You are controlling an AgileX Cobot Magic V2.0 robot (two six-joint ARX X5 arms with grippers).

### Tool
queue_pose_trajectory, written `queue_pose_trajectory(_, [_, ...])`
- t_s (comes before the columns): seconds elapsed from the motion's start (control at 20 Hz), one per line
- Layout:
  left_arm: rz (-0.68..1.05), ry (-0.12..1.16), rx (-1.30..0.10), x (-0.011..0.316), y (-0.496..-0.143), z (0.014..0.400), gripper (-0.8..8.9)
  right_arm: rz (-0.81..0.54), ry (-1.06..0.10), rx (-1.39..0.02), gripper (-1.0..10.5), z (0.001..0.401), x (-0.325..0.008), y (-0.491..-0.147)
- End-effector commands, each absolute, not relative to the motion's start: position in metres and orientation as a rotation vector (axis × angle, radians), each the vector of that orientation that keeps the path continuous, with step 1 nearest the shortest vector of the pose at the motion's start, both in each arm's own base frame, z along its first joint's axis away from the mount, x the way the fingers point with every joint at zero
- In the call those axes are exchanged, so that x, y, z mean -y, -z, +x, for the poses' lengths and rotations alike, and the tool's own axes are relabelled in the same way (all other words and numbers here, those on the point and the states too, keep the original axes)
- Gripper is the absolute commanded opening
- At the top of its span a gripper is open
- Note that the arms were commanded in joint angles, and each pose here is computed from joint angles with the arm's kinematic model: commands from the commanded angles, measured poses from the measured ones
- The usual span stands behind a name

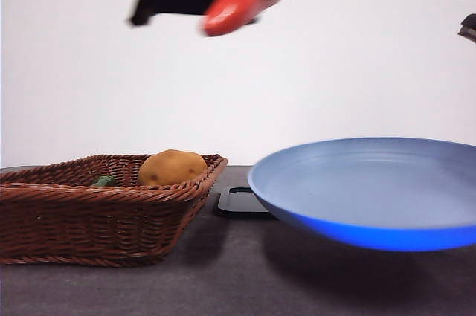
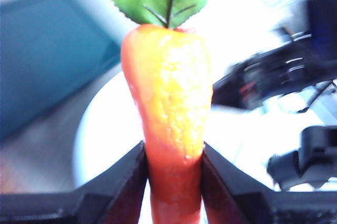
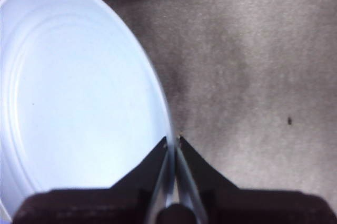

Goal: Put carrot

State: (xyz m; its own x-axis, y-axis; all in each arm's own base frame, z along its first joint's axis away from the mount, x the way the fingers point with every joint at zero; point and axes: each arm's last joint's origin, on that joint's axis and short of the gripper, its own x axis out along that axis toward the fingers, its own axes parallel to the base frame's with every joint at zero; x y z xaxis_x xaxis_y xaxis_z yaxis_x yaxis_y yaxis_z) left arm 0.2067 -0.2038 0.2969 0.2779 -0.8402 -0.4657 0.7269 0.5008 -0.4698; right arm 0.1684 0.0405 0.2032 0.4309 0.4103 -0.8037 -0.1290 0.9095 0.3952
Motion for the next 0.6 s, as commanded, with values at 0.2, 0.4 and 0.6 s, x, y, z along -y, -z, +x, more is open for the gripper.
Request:
queue_pose_trajectory(0.2, [-0.053, 1.066, -0.742, 0.264, -0.262, 0.194, 1.01, 0.342, -0.428, -1.072, 0.0, 0.17, -0.045, -0.208])
queue_pose_trajectory(0.4, [0.012, 1.061, -0.886, 0.285, -0.219, 0.195, 1.03, 0.341, -0.429, -1.077, 0.0, 0.169, -0.045, -0.208])
queue_pose_trajectory(0.6, [0.04, 1.039, -0.951, 0.288, -0.203, 0.196, 2.13, 0.341, -0.429, -1.077, 0.0, 0.169, -0.045, -0.207])
